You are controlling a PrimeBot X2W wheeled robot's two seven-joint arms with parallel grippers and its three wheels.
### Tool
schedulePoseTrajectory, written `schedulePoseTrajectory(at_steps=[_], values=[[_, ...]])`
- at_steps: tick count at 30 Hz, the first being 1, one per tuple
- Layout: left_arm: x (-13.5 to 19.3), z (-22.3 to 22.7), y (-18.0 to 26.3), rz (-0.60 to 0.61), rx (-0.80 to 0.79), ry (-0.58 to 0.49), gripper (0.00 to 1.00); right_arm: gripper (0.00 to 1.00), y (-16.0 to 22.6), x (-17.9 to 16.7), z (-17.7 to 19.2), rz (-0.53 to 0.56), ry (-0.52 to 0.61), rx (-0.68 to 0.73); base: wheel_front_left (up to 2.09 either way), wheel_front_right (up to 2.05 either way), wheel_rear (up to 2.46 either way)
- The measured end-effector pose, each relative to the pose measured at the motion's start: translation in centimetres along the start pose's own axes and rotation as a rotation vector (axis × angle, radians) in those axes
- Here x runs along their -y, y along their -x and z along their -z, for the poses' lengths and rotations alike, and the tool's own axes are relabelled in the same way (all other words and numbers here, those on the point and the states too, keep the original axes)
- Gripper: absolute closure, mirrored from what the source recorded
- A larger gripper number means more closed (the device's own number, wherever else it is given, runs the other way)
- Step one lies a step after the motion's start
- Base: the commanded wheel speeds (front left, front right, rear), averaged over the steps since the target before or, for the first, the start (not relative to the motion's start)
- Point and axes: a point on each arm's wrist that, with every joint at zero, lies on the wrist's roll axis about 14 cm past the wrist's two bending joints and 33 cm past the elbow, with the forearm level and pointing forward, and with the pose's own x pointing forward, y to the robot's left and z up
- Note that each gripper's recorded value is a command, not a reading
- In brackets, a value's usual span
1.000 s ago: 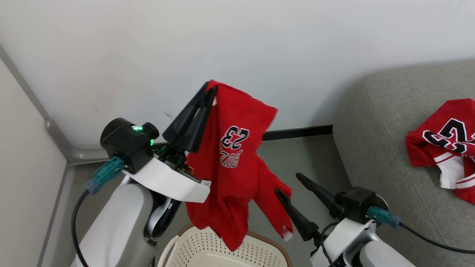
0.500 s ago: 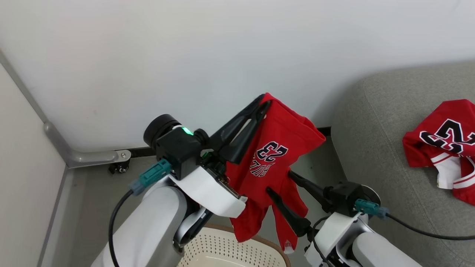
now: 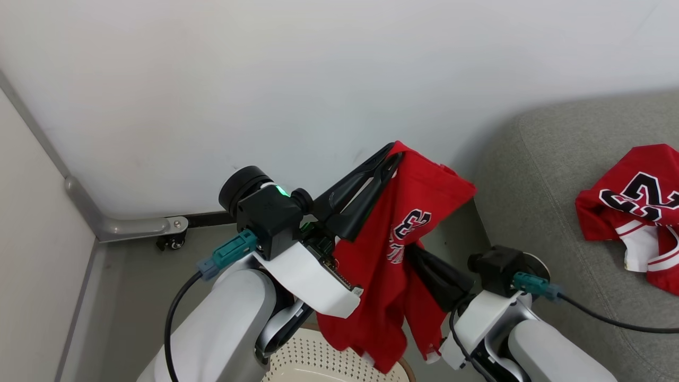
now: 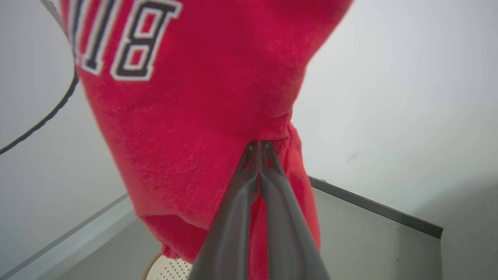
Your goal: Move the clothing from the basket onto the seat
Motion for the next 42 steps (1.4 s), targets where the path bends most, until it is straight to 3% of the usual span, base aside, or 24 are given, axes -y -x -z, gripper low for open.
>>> schedulePoseTrajectory(at_steps=[11, 12, 26, 34, 39, 40, 41, 42], values=[[-0.8, 0.0, 0.1, -0.026, -0.002, -0.004, 1.0, 1.0, -0.1, 1.5, -0.9, 0.044, -0.002, 0.03, 0.0, 0.0, 0.0], [-0.8, 0.0, 0.2, -0.027, -0.003, -0.006, 1.0, 0.0, -0.1, 1.5, -0.9, 0.046, -0.01, 0.029, 0.0, 0.0, 0.0], [-0.5, -1.1, -0.9, 0.019, 0.012, -0.092, 1.0, 0.0, 0.3, 1.2, -0.2, 0.025, 0.02, 0.001, 0.0, 0.0, 0.0], [0.7, -1.2, -1.4, 0.062, 0.014, -0.096, 1.0, 0.0, -0.1, -2.1, 0.1, -0.058, -0.04, 0.0, 0.0, 0.0, 0.0], [1.5, -1.2, -1.5, 0.088, 0.015, -0.1, 1.0, 0.0, -0.3, -2.4, 0.0, -0.077, -0.032, -0.001, 0.0, 0.0, 0.0], [1.6, -1.3, -1.6, 0.093, 0.017, -0.102, 1.0, 0.55, -0.4, -2.2, -0.1, -0.078, -0.025, 0.001, 0.0, 0.0, 0.0], [1.8, -1.4, -1.6, 0.098, 0.02, -0.103, 1.0, 1.0, -0.5, -2.1, -0.3, -0.08, -0.013, 0.006, 0.0, 0.0, 0.0], [1.9, -1.5, -1.6, 0.1, 0.023, -0.103, 1.0, 1.0, -0.6, -1.9, -0.6, -0.082, -0.003, 0.011, 0.0, 0.0, 0.0]])
